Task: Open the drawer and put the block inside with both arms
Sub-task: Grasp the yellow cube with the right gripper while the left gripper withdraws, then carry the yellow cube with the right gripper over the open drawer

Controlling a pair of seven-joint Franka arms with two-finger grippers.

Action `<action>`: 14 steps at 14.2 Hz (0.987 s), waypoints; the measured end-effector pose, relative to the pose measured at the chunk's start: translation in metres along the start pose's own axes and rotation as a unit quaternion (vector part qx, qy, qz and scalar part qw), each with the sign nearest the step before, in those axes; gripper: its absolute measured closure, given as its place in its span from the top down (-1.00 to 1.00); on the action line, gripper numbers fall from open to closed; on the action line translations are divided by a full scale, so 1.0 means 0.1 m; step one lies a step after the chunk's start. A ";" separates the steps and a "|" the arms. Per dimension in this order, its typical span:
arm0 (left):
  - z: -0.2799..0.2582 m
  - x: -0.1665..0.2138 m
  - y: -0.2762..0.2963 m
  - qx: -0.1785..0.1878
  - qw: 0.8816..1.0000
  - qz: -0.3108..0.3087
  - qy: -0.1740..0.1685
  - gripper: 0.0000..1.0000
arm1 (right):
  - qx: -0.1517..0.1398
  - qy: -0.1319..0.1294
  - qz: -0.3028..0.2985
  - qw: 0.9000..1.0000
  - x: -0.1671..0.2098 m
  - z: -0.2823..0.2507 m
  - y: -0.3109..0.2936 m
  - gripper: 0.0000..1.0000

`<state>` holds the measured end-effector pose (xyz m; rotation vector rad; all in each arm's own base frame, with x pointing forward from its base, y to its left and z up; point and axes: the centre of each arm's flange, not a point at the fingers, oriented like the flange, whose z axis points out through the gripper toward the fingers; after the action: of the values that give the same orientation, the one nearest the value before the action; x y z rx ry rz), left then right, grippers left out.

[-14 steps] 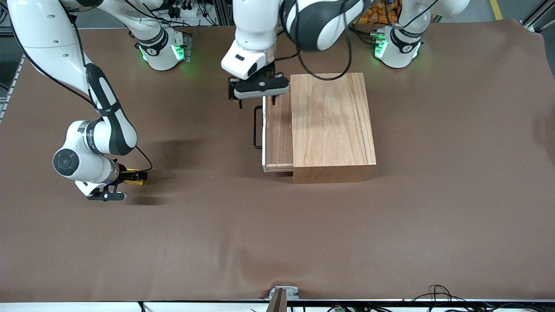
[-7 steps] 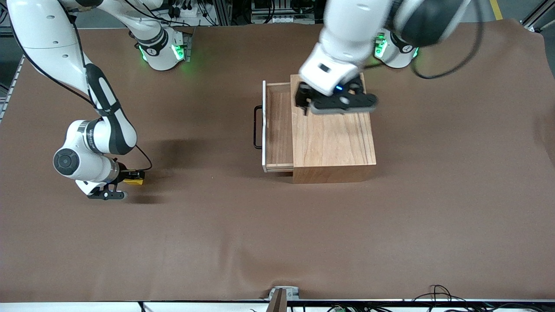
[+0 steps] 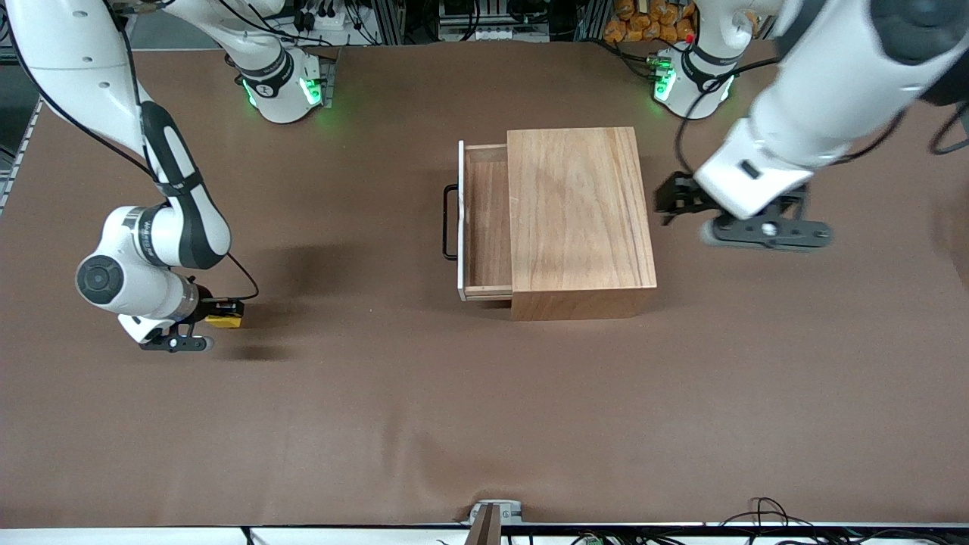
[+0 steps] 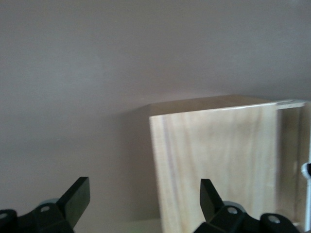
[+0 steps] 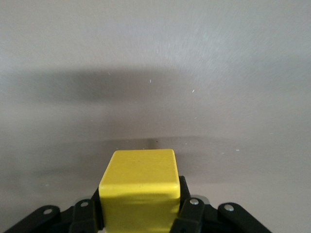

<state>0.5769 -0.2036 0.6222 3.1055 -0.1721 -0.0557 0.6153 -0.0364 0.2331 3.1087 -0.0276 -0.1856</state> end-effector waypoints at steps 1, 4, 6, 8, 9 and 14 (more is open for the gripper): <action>-0.08 -0.02 -0.23 0.001 1.000 0.007 -0.002 1.00 | 0.000 -0.002 0.000 1.000 0.04 -0.17 0.00 0.12; -0.27 -0.22 -0.62 0.008 1.000 0.013 -0.022 1.00 | 0.002 0.002 0.002 1.000 0.22 -0.74 0.02 0.12; -0.38 -0.43 -0.73 0.015 0.999 0.007 -0.028 1.00 | 0.007 0.012 0.005 1.000 0.32 -1.09 0.02 0.12; -0.50 -0.64 -0.98 0.019 0.999 0.014 -0.026 1.00 | 0.028 0.011 0.008 1.000 0.37 -1.37 -0.06 0.12; -0.57 -0.74 -1.15 0.019 0.999 0.014 -0.024 1.00 | 0.037 0.004 0.005 0.999 0.38 -1.50 -0.15 0.12; -0.62 -0.93 -1.58 0.016 0.999 -0.001 -0.029 1.00 | 0.042 -0.009 0.004 0.999 0.29 -1.90 -1.14 0.12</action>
<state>0.5040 -0.0342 0.6826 3.1386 -0.1743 -0.1449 0.6686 0.0815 0.4155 3.1904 -0.0503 -0.2174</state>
